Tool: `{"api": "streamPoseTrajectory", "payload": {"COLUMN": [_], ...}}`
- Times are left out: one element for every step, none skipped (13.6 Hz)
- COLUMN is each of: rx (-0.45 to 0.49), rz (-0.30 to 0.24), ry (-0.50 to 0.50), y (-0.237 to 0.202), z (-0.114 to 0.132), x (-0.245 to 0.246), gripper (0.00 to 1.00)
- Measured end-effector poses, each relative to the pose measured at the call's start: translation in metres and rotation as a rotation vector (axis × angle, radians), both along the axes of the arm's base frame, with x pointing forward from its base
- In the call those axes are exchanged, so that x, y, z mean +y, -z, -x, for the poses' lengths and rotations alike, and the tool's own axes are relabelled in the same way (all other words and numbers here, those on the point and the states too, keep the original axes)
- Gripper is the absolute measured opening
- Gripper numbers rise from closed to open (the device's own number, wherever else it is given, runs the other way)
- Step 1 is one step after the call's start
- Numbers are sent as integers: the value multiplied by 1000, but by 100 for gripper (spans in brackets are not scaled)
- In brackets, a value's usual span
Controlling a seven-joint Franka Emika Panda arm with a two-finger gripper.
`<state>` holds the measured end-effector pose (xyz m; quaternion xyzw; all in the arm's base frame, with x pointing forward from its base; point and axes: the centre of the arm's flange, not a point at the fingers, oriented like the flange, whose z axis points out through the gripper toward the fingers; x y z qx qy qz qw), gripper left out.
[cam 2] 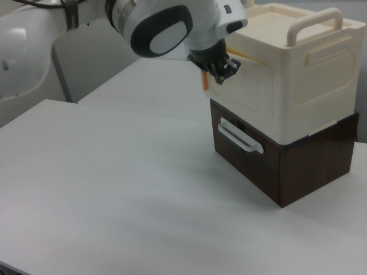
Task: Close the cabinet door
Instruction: 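Press the door flush against the cabinet front with the gripper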
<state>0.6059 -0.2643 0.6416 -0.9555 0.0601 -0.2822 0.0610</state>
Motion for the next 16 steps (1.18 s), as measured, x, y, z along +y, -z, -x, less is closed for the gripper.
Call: {"api": "streamPoseTrajectory", "payload": {"rx": [-29,-49,-72,-95,-115,-132,-144,-149,-152,-153,-154,-155,-155,-158,-170,-176], "rz": [5,11,22,36,48,58,66,71,74,75,76,76,76,76,79,81], "ry": [32,48,60,70,81,90,96,100,103,104,104,105,105,107,112,115], "y": [5,7,10,14,18,22,25,28,30,30,30,29,29,29,27,26], "z": [-12,-18,-25,-31,-38,-43,-47,-50,-51,-51,-51,-51,-51,-51,-51,-51], "x": [6,8,11,13,15,16,17,17,16,16,16,15,15,15,14,14], "gripper": [1,1,1,1,1,1,1,1,1,1,1,1,1,1,1,1]}}
